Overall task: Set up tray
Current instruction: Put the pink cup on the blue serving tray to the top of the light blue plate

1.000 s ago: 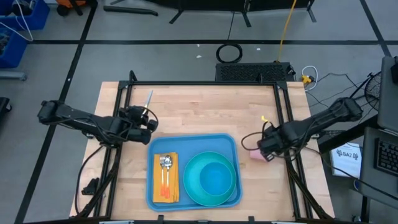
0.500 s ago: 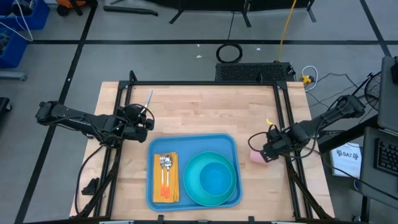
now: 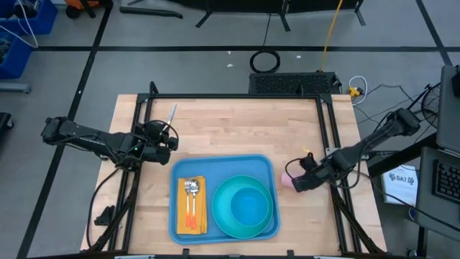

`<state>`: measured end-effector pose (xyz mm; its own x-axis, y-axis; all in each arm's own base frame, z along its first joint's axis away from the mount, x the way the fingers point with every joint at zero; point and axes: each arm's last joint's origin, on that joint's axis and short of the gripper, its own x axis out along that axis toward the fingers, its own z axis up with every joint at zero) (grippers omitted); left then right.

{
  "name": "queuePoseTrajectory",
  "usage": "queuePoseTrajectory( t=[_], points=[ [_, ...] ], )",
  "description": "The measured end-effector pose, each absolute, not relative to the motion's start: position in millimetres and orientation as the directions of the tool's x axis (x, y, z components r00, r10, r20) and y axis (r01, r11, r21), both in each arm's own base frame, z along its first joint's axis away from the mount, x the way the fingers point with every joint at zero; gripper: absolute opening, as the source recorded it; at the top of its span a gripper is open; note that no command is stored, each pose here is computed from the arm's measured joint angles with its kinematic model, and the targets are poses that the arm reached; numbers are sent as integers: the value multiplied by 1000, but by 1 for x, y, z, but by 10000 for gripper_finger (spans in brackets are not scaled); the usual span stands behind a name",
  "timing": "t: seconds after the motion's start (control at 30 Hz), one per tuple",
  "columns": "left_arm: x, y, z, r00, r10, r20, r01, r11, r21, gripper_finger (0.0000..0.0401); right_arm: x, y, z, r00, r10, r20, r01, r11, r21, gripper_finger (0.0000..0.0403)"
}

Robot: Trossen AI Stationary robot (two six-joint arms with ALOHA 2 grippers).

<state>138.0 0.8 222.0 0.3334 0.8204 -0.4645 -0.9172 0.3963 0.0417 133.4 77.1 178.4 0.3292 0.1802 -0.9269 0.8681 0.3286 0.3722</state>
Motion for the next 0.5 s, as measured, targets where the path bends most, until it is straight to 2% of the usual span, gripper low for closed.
queuePoseTrajectory(
  t=[0.1,0.27,0.4,0.5],
  points=[
    [138,1,222,333,820,-464,-917,396,42,86,137,77,170,405,163,-900,833,340,436,122],
    [138,1,222,333,820,-464,-917,397,43,86,142,77,170,511,93,-855,757,422,498,18],
    [138,1,222,333,820,-465,-917,397,42,86,145,74,174,575,22,-818,705,495,509,5],
    [138,1,222,334,820,-465,-918,395,38,86,154,71,195,631,-12,-775,653,548,523,3]
  ],
)
